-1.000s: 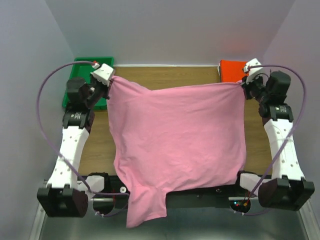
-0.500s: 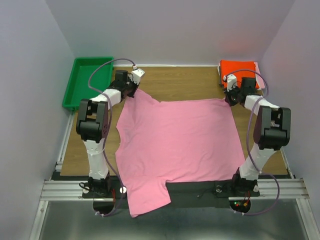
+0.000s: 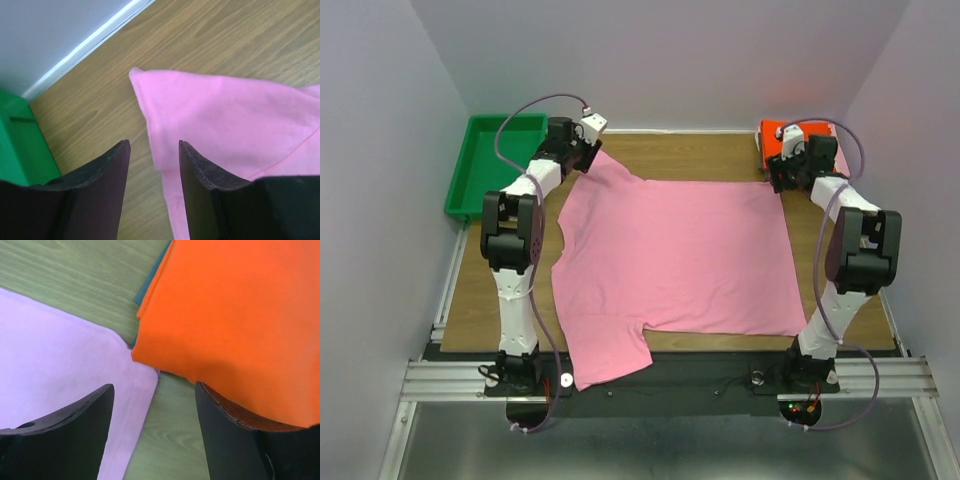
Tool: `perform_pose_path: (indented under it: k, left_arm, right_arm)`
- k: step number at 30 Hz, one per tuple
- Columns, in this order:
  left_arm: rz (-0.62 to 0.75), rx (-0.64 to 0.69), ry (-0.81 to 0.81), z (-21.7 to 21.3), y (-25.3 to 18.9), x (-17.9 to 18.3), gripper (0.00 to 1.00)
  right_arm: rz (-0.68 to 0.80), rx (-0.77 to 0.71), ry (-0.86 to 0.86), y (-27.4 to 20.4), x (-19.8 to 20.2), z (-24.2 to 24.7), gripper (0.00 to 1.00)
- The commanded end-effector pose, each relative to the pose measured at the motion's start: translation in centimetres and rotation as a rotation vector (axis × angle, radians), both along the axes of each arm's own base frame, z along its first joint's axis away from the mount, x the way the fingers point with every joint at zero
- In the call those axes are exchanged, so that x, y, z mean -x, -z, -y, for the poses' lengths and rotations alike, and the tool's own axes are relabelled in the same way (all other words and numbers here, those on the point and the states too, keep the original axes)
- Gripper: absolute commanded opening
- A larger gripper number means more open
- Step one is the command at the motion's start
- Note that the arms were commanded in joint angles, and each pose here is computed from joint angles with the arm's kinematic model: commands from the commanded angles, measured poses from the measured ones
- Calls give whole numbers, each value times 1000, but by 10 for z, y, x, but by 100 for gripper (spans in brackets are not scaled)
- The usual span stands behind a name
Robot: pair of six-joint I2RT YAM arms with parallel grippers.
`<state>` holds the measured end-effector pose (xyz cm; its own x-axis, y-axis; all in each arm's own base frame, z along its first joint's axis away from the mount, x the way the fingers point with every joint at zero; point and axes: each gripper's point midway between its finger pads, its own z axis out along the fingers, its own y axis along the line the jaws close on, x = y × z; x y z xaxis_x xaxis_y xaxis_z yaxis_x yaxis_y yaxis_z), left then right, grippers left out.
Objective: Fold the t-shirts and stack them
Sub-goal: Flatten the tshirt out
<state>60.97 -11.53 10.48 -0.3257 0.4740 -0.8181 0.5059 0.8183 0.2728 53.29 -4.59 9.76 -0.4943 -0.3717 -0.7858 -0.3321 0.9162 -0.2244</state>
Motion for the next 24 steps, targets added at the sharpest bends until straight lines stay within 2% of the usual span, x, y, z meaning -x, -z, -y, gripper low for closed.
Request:
perform_pose_path:
  k: [1, 2, 4, 5, 8, 13, 20, 24]
  left_arm:
    - [42, 41, 11, -22, -73, 38, 56]
    - [26, 33, 15, -24, -71, 48, 56]
    - [20, 32, 32, -26, -79, 70, 56]
    - [-43, 33, 61, -24, -59, 89, 56]
    - [-94, 54, 101, -19, -55, 121, 54]
    - [-225, 47, 136, -21, -17, 178, 52]
    - [-363, -10, 151, -33, 34, 246, 49]
    - [-445, -81, 126, -49, 69, 279, 44]
  right_arm:
    - [122, -11, -42, -92, 29, -13, 74]
    - [137, -9, -55, -106, 38, -16, 74]
    - [103, -14, -75, -105, 55, -21, 74]
    - [44, -25, -94, -93, 68, -25, 74]
    - [-51, -40, -117, -79, 98, -32, 74]
    - [-258, -68, -149, -33, 155, -41, 72]
    - [-436, -41, -186, 15, 228, -44, 67]
    - [-521, -16, -204, 45, 250, -42, 65]
